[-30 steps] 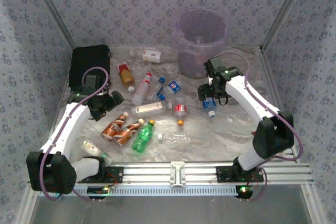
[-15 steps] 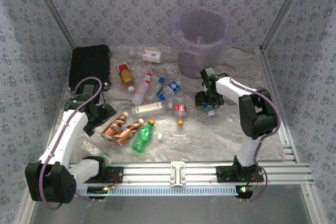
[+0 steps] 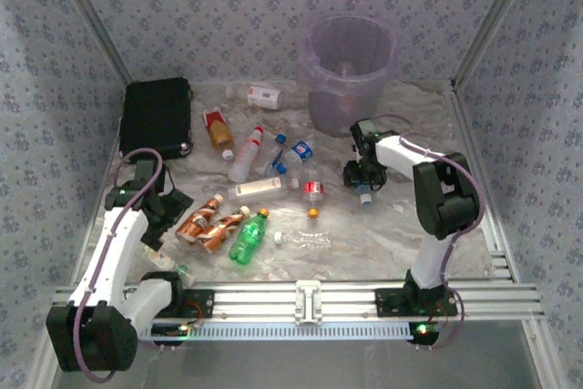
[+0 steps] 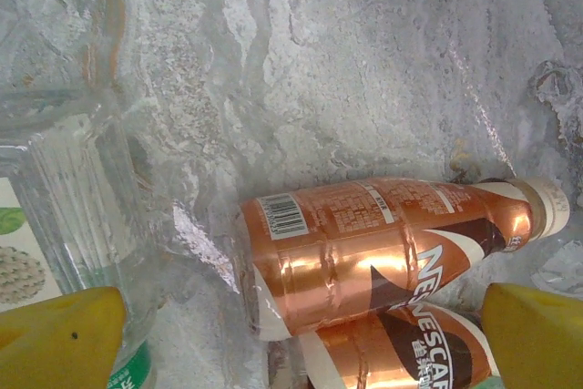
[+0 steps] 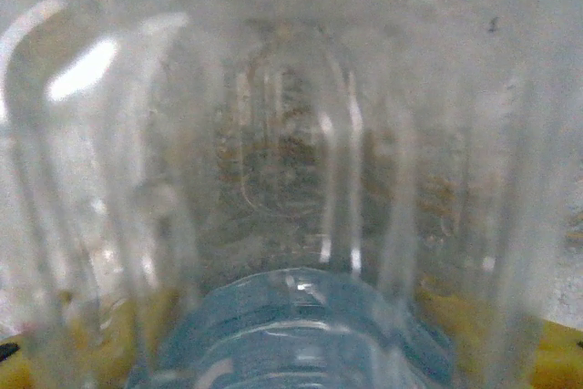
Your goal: Put the plastic bottles in the bin
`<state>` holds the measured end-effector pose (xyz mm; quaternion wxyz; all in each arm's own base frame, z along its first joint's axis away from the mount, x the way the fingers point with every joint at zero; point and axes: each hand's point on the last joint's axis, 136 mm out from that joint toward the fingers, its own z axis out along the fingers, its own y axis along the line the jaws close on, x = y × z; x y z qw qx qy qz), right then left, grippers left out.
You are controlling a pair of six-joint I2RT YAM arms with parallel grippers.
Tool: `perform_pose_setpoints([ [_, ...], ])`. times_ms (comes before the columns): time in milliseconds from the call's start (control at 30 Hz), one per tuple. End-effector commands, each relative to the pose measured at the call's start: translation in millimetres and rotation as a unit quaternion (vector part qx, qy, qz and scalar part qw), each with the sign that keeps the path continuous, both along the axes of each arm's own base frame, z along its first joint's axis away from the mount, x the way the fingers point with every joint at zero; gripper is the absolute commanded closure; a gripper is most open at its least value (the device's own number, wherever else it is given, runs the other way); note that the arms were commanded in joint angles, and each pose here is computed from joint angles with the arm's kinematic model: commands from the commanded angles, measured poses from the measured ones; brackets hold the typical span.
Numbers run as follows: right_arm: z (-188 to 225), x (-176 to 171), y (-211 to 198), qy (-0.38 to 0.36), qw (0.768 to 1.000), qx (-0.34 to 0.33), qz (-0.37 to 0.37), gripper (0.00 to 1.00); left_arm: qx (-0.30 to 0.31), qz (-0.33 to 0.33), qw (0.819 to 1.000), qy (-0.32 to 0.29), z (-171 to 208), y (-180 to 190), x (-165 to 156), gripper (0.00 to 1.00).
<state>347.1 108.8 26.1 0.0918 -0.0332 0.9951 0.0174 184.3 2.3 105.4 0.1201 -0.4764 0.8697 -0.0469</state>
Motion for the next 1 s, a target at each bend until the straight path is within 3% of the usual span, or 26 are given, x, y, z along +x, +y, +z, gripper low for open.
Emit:
perform_pose_setpoints([
  [0,34.0,-10.6,-6.7,-0.013,1.0,-0.005,0.006,0.41,0.0,0.027,1.0,-0.004,-1.4,3.2,1.1,0.0],
  [100,79.5,-7.6,-1.4,-0.05,0.999,0.007,0.019,0.48,0.012,0.03,0.999,-0.008,1.7,8.1,-0.6,0.0],
  [267,168.9,-3.1,3.4,-0.139,0.989,0.021,0.036,0.48,0.026,0.025,0.999,0.02,2.0,12.9,-7.4,0.0],
  [400,242.4,18.2,9.3,-0.226,0.972,0.035,0.052,0.48,0.038,0.029,0.998,0.039,0.3,17.3,-11.1,0.0],
  [533,291.1,50.4,17.8,-0.285,0.955,0.043,0.065,0.48,0.037,0.027,0.998,0.045,-0.8,16.6,-11.3,0.0],
  [767,344.7,123.2,27.1,-0.353,0.932,0.052,0.062,0.48,0.028,0.029,0.997,0.059,-4.5,13.8,-19.7,0.0],
  [967,333.3,193.7,19.3,-0.364,0.928,0.074,0.034,0.48,0.031,0.041,0.994,0.098,-6.4,15.3,-33.4,0.0],
])
